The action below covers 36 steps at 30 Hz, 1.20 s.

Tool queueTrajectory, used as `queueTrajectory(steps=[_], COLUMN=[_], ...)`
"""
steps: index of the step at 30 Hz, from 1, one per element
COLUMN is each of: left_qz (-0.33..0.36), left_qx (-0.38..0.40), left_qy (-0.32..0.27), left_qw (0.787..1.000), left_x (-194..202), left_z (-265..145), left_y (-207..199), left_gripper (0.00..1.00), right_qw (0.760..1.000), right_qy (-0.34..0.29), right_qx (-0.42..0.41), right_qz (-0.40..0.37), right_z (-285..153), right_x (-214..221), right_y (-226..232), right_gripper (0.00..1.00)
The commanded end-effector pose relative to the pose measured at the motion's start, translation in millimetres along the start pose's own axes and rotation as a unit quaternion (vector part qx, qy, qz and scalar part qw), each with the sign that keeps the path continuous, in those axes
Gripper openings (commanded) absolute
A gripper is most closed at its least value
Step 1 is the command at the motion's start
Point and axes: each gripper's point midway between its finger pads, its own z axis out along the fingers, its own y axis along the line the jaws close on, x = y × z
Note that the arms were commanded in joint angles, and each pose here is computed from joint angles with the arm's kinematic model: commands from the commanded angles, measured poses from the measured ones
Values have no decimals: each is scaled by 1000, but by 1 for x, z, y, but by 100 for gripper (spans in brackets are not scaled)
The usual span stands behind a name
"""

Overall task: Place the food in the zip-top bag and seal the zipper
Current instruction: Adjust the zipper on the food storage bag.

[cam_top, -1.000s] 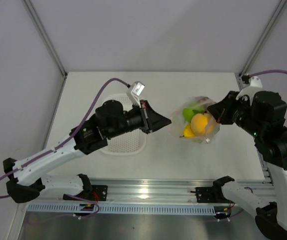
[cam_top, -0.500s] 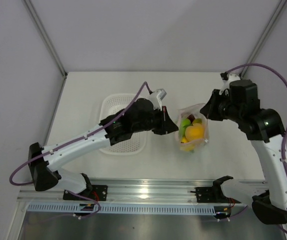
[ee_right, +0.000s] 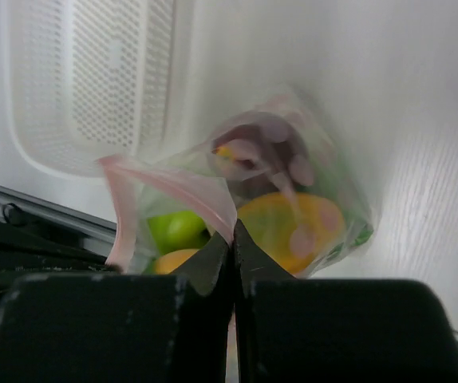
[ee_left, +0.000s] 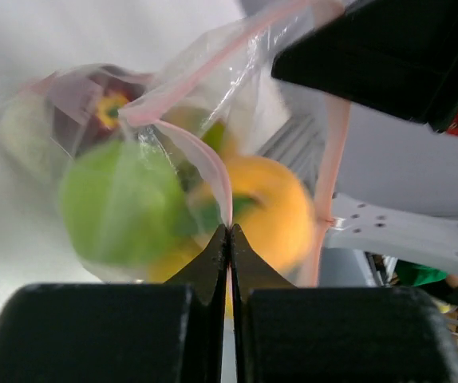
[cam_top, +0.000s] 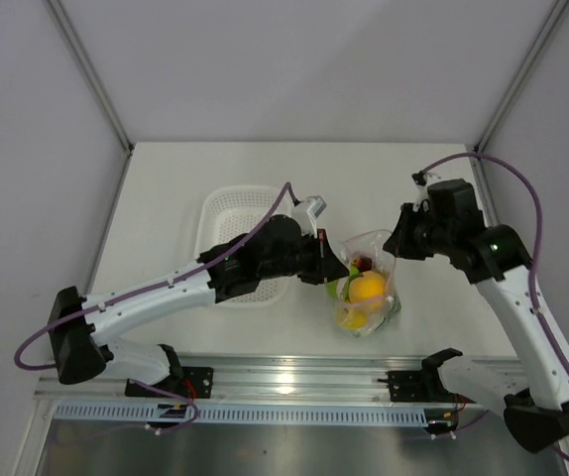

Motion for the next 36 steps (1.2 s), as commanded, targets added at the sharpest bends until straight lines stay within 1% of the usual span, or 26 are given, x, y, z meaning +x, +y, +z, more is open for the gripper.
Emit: queueTrajectory(steps=[1,3,4,6,7,10,11,13,14,17,18,19,21,22,23,24,25,26,27,28,29,30,31,32,34,36], left_qz=[-13,1,6,22,25,34,34,27,22,-12,-14,-14,-7,-6,5,10,18,18,15,-10,-27,-44,-60,-59,-50,-41], left_qx=[-7,-1,12,30,35,49,49,20,0,-3,8,8,14,3,29,34,18,33,23,8,-1,-9,-3,-12,-34,-21], left_qy=[-14,-35,-51,-70,-85,-101,-101,-91,-84,-58,-44,-46,-48,-72,-95,-109,-115,-134,-129,-121,-100,-70,-32,-18,12,17], left_qw=[1000,999,999,997,995,993,993,995,996,998,999,999,999,997,995,993,993,990,991,993,995,997,998,998,998,999], left_x=[-8,-23,-36,-48,-54,-54,-51,-42,-39,-34,-28,-29,-24,-31,-35,-38,-30,-37,-28,-22,-14,-4,5,10,22,18], left_z=[1,-9,-19,-33,-41,-49,-47,-36,-26,-10,-9,-9,-17,-21,-36,-43,-42,-52,-49,-44,-39,-27,-21,-16,-4,-2], left_y=[3,-12,-27,-51,-58,-73,-72,-52,-36,-18,-20,-21,-24,-21,-38,-41,-30,-36,-24,-8,5,18,27,33,48,38], left_gripper=[1,1,1,1,0,1,1,1,1,1,1,1,1,1,1,1,0,1,1,1,1,1,1,0,0,1], right_qw=[999,998,997,995,992,985,983,981,985,992,994,995,995,994,991,985,980,971,961,958,962,975,986,994,999,998], right_qy=[-24,-41,-61,-73,-90,-99,-104,-112,-95,-58,-44,-44,-56,-66,-86,-99,-109,-124,-127,-132,-126,-117,-80,-64,13,32], right_qx=[22,9,-5,-31,-65,-124,-136,-144,-128,-84,-71,-50,-41,-47,-64,-103,-131,-165,-208,-217,-207,-161,-120,-62,13,52], right_qz=[-28,-38,-44,-55,-61,-69,-70,-73,-69,-73,-74,-74,-76,-78,-83,-96,-106,-119,-133,-133,-124,-103,-85,-71,-39,-33], right_z=[7,-6,-23,-42,-60,-82,-86,-81,-66,-34,-25,-21,-29,-36,-46,-61,-70,-76,-89,-91,-85,-68,-47,-28,10,23], right_x=[-17,-28,-41,-50,-59,-60,-58,-58,-52,-40,-37,-38,-42,-44,-51,-51,-51,-53,-45,-45,-42,-39,-29,-26,1,9], right_y=[-6,3,13,28,45,68,71,72,64,43,37,30,28,31,39,52,62,73,86,89,84,66,48,26,-8,-25], right_gripper=[0,0,0,0,0,0,0,0,0,0,0,0,0,0,0,0,0,0,0,0,0,0,0,0,0,0])
